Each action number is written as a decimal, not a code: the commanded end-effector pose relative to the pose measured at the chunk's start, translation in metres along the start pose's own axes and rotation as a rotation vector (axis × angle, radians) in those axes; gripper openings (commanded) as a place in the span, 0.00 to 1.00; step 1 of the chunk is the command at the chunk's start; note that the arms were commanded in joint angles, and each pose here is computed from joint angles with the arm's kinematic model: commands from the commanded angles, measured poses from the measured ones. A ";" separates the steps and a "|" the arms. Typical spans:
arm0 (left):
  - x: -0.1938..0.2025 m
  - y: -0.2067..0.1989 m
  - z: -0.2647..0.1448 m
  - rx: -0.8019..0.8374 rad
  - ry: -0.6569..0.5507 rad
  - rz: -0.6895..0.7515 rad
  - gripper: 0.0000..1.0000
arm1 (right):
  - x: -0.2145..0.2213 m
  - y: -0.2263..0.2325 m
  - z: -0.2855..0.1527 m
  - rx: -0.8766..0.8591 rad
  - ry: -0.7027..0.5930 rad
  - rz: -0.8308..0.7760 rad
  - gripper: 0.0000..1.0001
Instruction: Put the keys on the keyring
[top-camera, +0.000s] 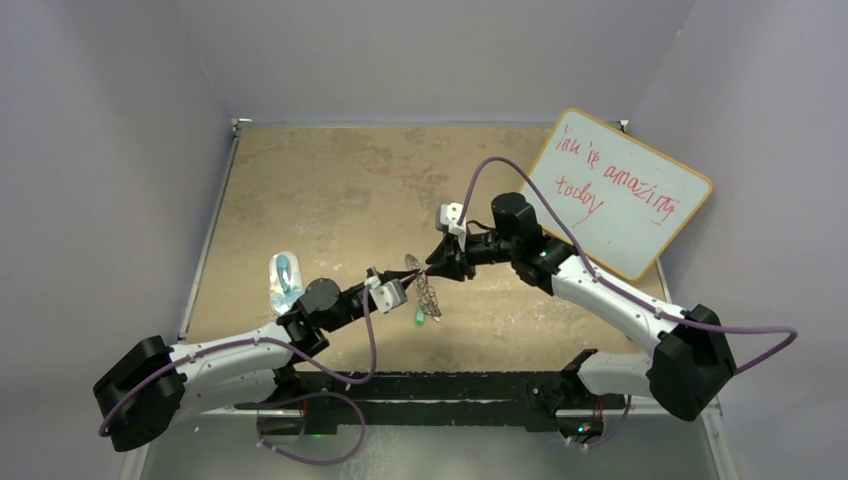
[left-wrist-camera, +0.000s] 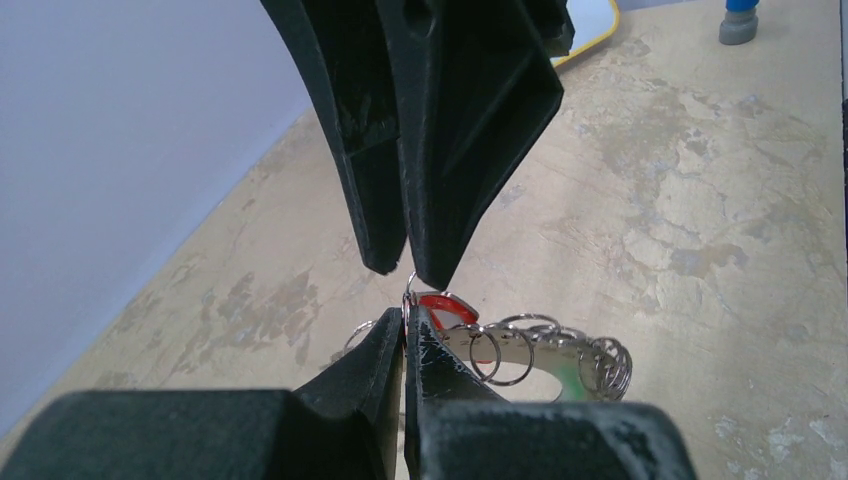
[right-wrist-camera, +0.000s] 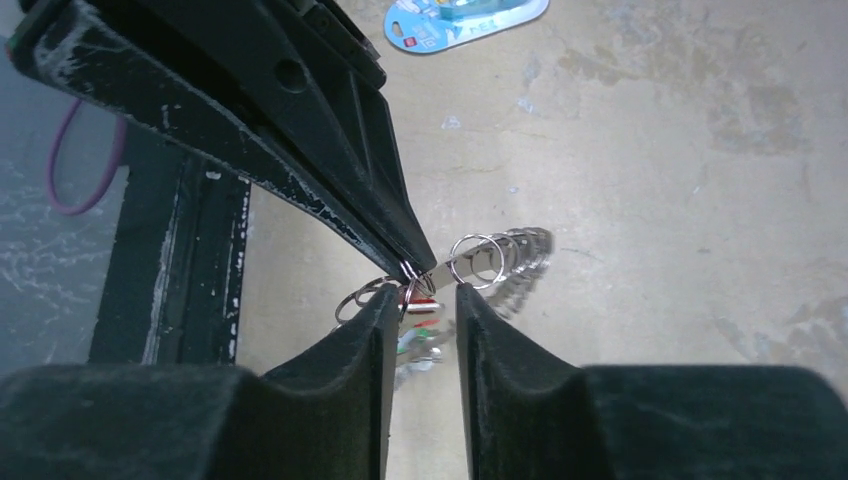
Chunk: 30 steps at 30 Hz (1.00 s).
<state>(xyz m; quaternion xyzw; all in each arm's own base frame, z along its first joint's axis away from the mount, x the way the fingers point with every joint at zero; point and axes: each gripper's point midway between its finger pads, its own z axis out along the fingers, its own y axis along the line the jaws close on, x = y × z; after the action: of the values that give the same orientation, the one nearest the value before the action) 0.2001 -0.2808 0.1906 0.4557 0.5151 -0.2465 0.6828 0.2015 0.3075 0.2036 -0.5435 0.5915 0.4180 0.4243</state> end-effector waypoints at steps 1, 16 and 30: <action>-0.025 0.006 0.002 -0.012 -0.093 0.011 0.00 | -0.016 -0.001 0.003 -0.039 -0.012 -0.007 0.21; -0.031 0.006 -0.004 -0.015 -0.121 0.027 0.00 | 0.005 -0.013 0.002 0.044 0.047 0.040 0.00; -0.041 0.007 -0.006 -0.023 -0.184 0.028 0.00 | 0.024 -0.013 0.017 -0.030 0.049 0.072 0.00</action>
<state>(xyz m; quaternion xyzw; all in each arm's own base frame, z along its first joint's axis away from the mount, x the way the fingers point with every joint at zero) 0.1955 -0.2743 0.1893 0.4536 0.5071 -0.2454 0.6906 0.2077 0.3144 0.1797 -0.5378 0.6189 0.4266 0.3818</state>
